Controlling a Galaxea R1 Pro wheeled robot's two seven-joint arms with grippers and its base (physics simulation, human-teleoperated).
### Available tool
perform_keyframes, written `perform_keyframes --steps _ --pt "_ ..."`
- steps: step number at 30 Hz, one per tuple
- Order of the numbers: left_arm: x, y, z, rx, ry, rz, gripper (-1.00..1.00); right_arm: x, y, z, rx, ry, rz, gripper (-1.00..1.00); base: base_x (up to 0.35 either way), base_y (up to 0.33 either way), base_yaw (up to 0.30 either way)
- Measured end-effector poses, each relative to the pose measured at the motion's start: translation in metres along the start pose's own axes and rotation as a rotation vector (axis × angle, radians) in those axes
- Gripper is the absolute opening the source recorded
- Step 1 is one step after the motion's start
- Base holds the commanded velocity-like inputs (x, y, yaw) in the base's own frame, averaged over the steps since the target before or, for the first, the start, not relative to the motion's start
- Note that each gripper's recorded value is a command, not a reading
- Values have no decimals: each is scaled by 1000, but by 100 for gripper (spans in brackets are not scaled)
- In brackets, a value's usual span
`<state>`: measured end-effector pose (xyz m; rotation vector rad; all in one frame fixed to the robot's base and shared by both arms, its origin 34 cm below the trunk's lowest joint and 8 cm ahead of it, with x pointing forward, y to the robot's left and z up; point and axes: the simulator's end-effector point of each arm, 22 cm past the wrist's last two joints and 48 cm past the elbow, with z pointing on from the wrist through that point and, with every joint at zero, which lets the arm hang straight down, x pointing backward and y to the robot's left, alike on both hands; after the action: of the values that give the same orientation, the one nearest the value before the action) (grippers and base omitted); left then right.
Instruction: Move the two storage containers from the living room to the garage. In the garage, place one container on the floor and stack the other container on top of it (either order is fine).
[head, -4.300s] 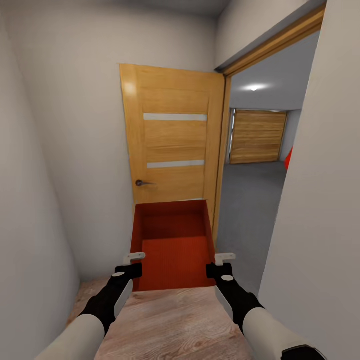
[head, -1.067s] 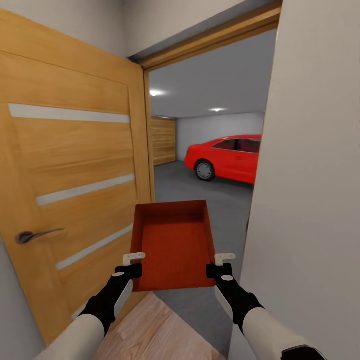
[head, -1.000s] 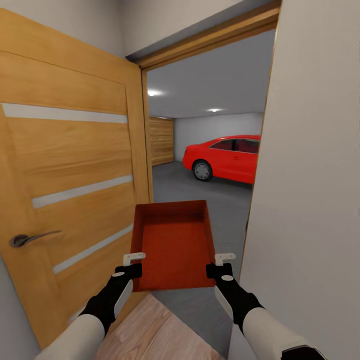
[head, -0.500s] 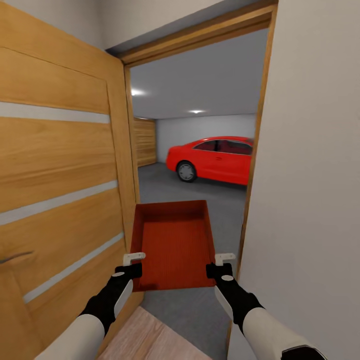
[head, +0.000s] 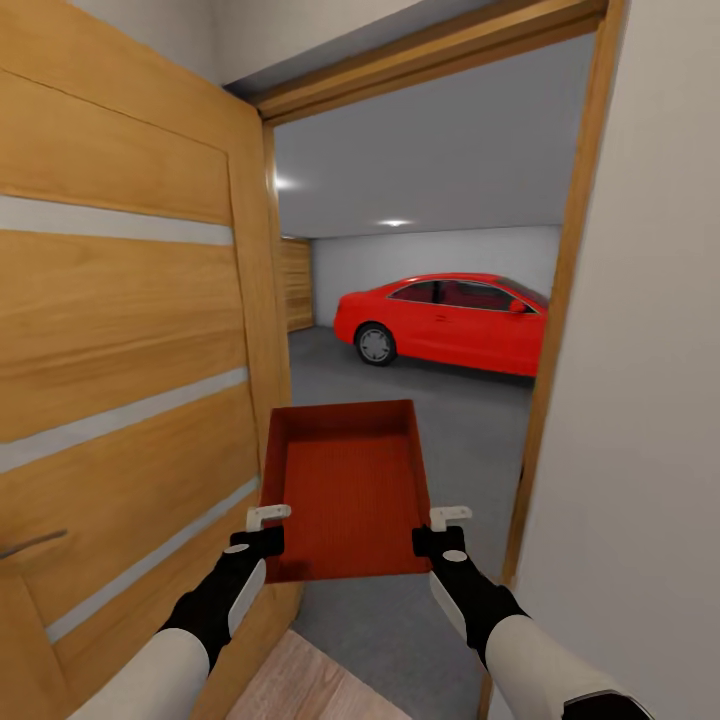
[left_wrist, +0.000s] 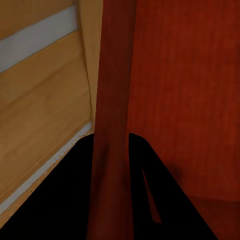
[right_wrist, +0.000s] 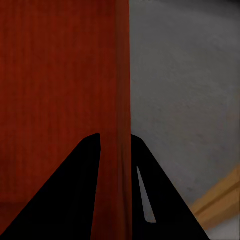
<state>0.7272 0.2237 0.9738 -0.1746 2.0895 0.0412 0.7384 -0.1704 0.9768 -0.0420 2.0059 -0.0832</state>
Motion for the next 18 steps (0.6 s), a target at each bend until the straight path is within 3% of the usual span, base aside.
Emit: perform_keyframes --steps 5,18 --pt "0 0 0 0 -1 0 -100 0 0 0 0 -1 0 -100 170 173 -36" --pt "-1 0 -1 0 1 0 -100 -1 0 -1 0 1 1 -100 114 96 -230"
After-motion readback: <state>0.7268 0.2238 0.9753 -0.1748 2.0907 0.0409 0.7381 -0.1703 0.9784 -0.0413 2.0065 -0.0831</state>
